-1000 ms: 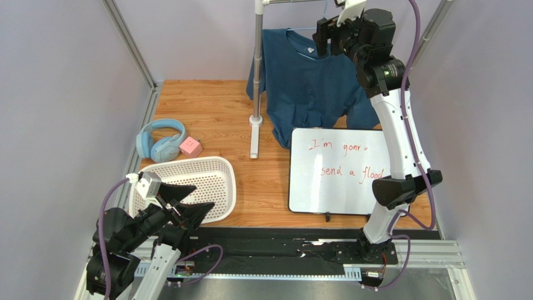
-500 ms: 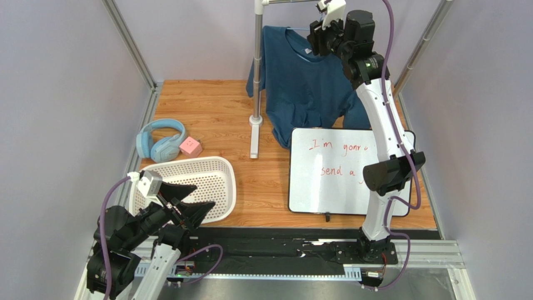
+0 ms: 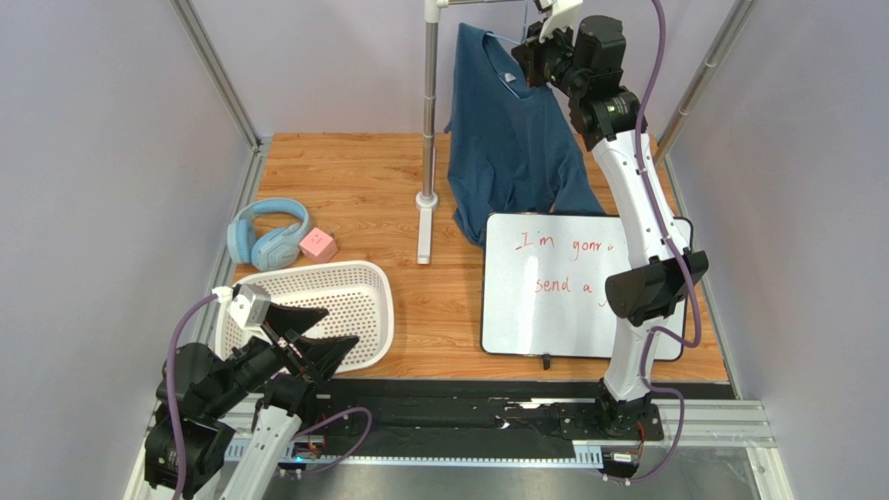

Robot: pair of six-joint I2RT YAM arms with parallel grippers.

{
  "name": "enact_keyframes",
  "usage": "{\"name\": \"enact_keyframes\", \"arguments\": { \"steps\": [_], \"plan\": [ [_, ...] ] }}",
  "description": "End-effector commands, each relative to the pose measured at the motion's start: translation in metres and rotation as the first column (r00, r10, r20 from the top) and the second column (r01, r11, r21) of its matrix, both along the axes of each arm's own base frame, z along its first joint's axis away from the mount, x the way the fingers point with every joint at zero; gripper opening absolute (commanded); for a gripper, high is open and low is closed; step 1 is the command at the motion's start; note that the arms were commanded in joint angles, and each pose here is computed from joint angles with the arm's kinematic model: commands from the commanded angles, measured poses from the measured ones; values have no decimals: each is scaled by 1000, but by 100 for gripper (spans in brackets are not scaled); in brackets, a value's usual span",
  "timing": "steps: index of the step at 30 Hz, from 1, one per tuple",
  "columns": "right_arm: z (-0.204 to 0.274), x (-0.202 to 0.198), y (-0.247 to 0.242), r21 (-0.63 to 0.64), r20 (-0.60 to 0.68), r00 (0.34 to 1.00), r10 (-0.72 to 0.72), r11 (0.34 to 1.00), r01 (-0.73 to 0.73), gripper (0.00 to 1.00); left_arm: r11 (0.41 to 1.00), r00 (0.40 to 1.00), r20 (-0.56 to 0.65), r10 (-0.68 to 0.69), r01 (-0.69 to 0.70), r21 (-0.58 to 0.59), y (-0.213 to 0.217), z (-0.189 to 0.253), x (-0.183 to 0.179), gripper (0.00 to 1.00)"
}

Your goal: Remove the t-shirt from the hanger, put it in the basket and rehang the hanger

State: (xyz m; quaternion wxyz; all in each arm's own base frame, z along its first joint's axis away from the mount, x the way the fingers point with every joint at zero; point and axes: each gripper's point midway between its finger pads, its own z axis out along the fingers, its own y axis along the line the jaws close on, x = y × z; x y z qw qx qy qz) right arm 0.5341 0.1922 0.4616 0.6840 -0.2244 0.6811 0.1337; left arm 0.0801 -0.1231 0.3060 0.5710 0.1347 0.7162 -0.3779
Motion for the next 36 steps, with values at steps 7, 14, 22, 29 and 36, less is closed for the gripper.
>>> {"name": "enact_keyframes", "arguments": {
  "steps": [7, 14, 22, 29, 36],
  "plan": [
    [76, -28, -4, 226, 222, 975, -18, 974, -33, 0, 1000, 999, 35, 3, -3, 2, 1, 4, 0, 99],
    [81, -52, 5, 176, 365, 929, 67, 975, -139, 0, 1000, 999, 40, 5, -5, 2, 1, 5, -1, 99],
    [88, -54, 4, 149, 419, 905, 74, 978, -149, 0, 1000, 1000, 27, 8, -8, 4, 1, 4, 2, 100],
    [91, -56, 4, 122, 446, 891, 81, 981, -150, 0, 1000, 999, 23, 25, -25, 4, 2, 3, 5, 100],
    [84, -72, -8, 100, 470, 881, 60, 988, -121, 0, 1000, 1000, 10, 28, -28, 7, 2, 2, 8, 100]
  ]
}}
